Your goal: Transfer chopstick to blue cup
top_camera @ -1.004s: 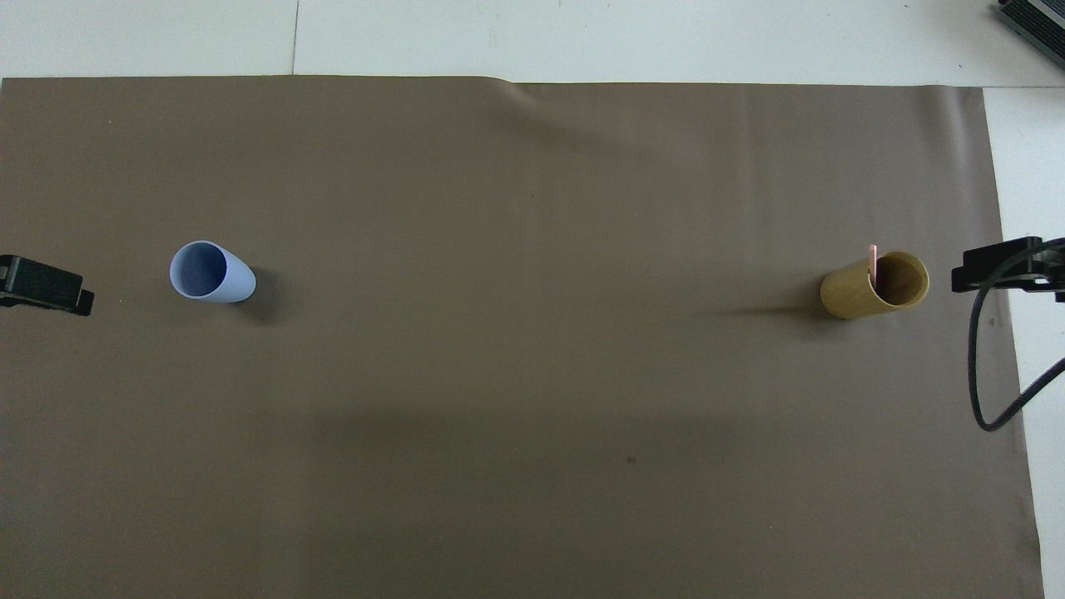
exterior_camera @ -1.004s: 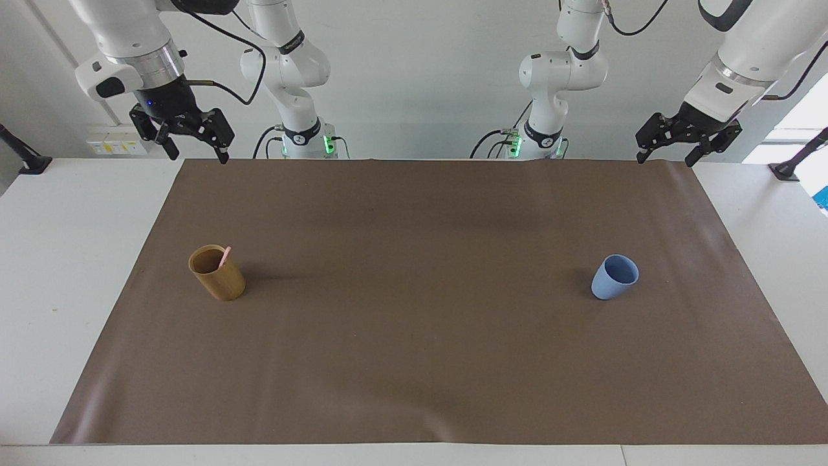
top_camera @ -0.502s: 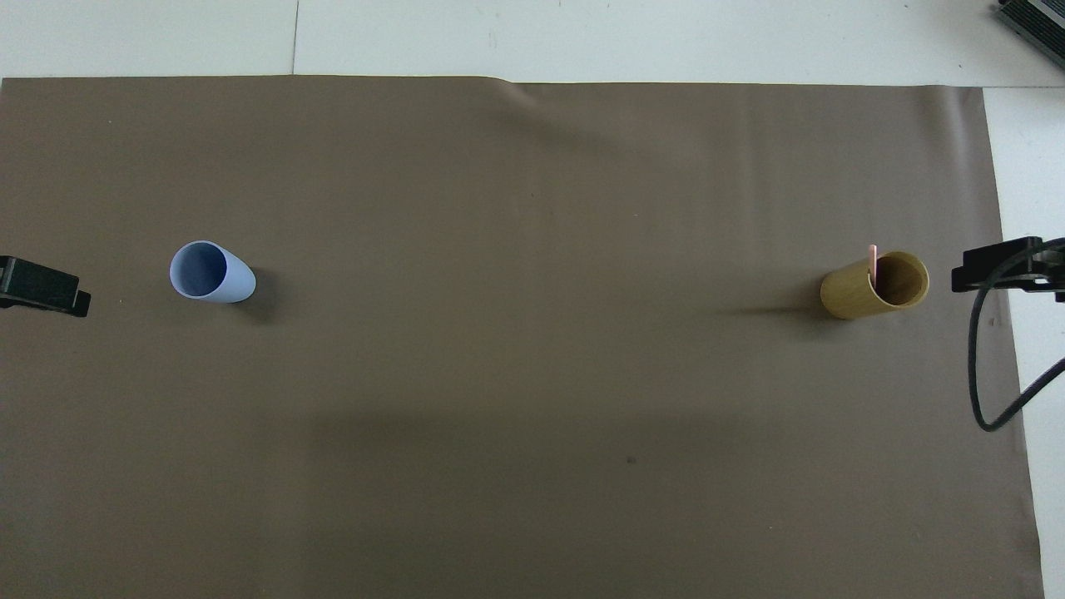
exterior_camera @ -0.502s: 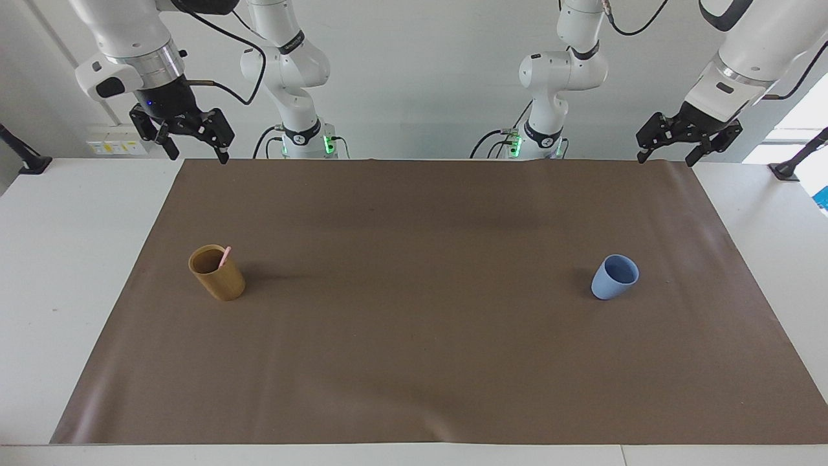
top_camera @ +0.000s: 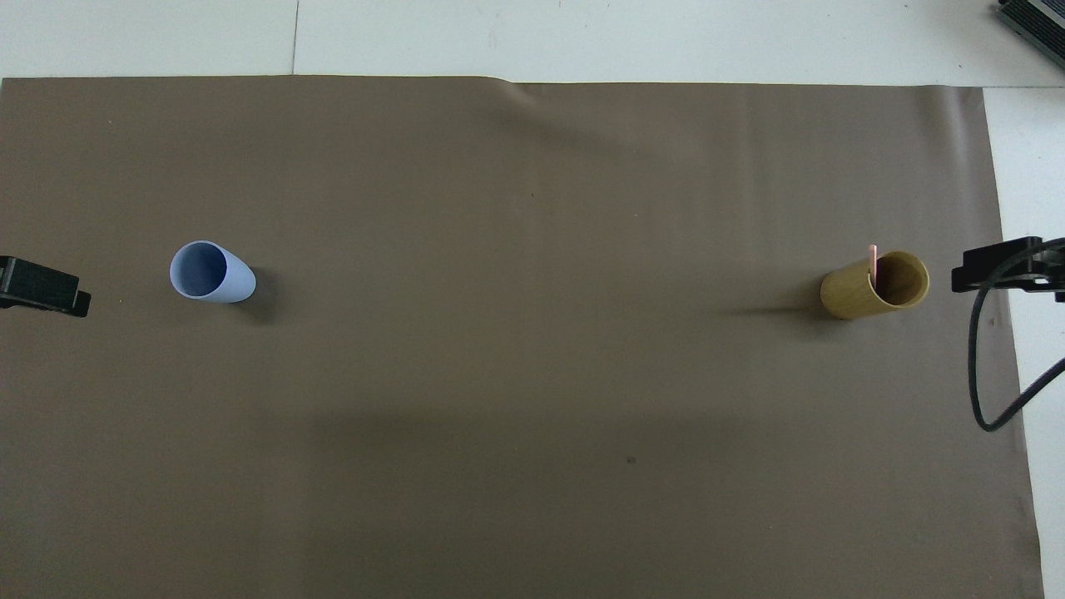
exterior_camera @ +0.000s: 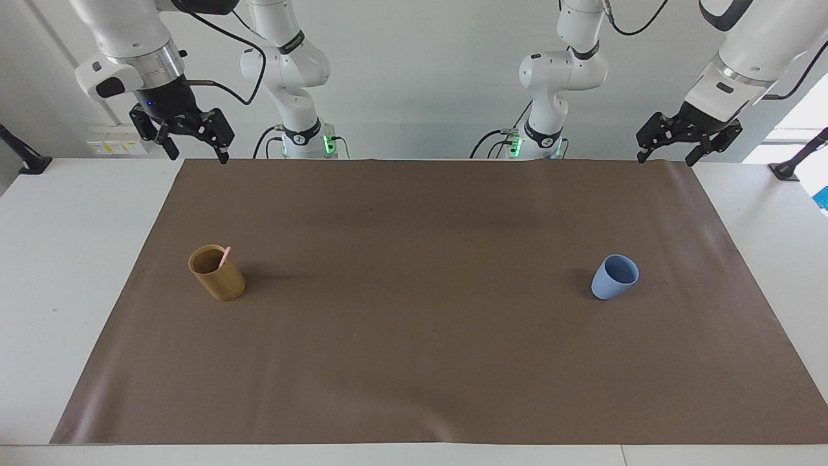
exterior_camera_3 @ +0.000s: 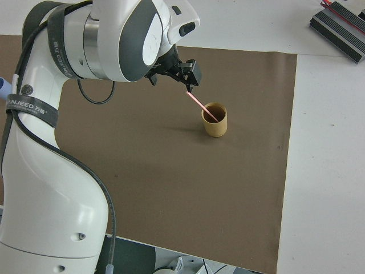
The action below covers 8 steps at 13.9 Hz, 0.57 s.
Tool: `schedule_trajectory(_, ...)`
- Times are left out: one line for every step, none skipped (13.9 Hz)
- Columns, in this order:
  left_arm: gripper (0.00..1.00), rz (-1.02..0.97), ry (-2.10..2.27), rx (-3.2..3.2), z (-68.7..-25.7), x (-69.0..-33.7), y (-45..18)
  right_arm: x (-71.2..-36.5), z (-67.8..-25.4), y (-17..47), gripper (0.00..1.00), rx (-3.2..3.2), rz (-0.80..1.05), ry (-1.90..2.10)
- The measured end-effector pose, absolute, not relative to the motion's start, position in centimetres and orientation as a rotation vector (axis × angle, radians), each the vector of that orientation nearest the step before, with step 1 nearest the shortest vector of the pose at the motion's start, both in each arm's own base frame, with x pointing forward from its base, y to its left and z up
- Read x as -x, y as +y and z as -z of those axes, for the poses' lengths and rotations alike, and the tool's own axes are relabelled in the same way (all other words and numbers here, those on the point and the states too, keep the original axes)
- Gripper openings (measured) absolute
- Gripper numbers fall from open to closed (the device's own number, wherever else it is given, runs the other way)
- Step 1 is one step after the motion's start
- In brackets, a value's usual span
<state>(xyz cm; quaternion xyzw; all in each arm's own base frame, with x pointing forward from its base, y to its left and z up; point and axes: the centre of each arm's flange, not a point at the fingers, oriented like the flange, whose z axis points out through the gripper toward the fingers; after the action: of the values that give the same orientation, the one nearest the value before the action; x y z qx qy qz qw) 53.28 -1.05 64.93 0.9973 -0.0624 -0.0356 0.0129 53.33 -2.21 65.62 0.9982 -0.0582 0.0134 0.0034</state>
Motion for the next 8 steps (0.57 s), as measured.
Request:
schedule_trajectory(1.00, 0.111, -0.194, -3.108, -64.93, -53.28, -1.05, -53.33, -65.62, -2.21, 1.00, -3.129, -0.042, -0.183)
schedule_trajectory(1.00, 0.111, -0.194, -3.108, -64.93, -53.28, -1.05, -53.33, -65.62, -2.21, 1.00, -3.129, -0.042, -0.183)
schedule_trajectory(1.00, 0.112, -0.194, -3.108, -64.93, -53.28, -1.03, -53.33, -65.62, -2.21, 1.00, -3.129, -0.042, -0.183)
schedule_trajectory(1.00, 0.112, -0.194, -3.108, -64.93, -53.28, -1.03, -53.33, -65.62, -2.21, 1.00, -3.129, -0.042, -0.183)
schedule_trajectory(1.00, 0.111, -0.194, -3.108, -64.93, -53.28, -1.03, -53.33, -65.62, -2.21, 1.00, -3.129, -0.042, -0.183)
schedule_trajectory(1.00, 0.104, -0.193, -3.108, -64.97, -53.34, -1.02, -53.33, -65.62, -2.21, 1.00, -3.129, -0.042, -0.183)
schedule_trajectory(1.00, 0.085, -0.191, -3.109, -65.03, -53.48, -0.95, -53.33, -65.62, -2.21, 1.00, -3.129, -0.042, -0.183)
schedule_trajectory(1.00, 0.060, -0.182, -3.111, -65.03, -53.70, -0.65, -53.33, -65.62, -2.21, 1.00, -3.129, -0.042, -0.183)
